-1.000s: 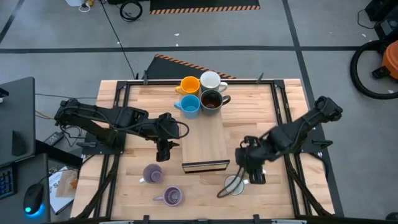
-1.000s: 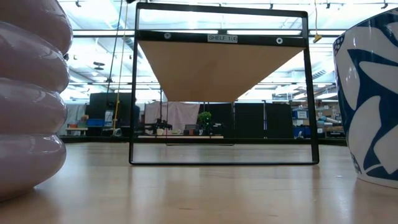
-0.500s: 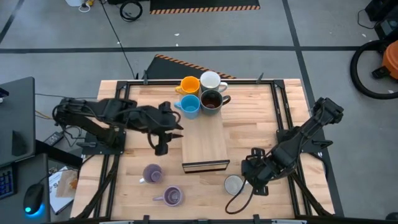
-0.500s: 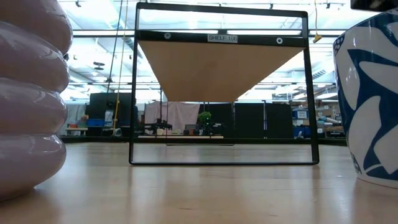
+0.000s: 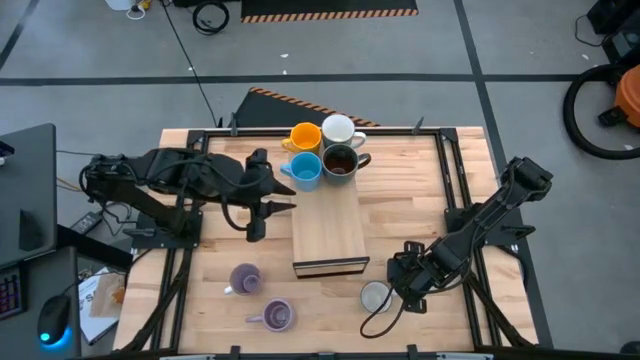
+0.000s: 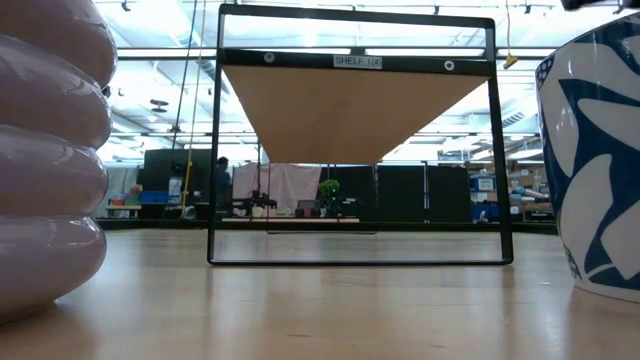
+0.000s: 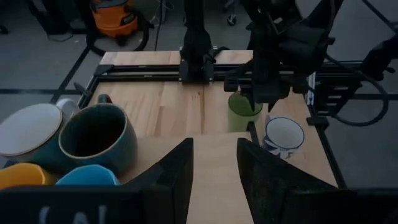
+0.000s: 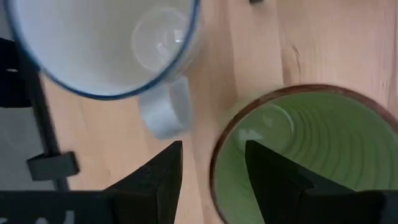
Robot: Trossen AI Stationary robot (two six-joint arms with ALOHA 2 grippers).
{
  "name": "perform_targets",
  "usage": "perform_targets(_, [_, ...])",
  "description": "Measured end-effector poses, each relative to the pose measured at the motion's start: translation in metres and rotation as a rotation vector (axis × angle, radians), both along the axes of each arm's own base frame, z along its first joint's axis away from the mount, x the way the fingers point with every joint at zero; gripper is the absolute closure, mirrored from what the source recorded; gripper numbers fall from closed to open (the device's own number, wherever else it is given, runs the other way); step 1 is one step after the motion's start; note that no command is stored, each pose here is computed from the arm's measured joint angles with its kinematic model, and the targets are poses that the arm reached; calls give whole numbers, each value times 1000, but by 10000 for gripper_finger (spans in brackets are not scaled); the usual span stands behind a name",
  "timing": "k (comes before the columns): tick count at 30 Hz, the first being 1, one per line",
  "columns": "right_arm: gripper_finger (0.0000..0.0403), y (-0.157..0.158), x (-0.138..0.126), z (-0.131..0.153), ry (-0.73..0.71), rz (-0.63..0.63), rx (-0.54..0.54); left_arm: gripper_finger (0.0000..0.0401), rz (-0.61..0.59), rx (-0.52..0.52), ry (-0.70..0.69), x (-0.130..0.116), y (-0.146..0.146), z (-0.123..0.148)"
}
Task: Place coffee mugs
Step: Put the green mug on the shelf
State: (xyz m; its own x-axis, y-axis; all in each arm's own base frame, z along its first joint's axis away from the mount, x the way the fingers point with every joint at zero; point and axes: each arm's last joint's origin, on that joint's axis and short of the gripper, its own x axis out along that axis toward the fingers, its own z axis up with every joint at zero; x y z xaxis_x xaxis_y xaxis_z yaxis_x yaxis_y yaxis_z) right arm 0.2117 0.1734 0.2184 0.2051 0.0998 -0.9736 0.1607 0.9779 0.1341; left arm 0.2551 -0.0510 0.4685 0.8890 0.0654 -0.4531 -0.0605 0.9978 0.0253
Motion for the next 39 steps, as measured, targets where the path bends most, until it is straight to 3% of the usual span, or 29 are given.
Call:
perform_targets(9, [257, -6, -9, -27, 54, -13, 7, 271, 1, 0, 1, 0, 0, 0])
perform_targets(22, [358, -12, -9, -29, 103, 49, 13, 271, -1, 12, -4, 0, 0, 0])
perform_targets(25, [376, -17, -9, -26, 115, 71, 16, 271, -8, 25, -11, 1, 0, 1])
perform_targets(30, [370, -33, -12, -16, 157, 69, 22, 271, -18, 46, -4, 0, 0, 1])
perform_targets(39, [373, -61, -11, 30, 139, 203, -35, 271, -22, 92, 0, 0, 1, 0])
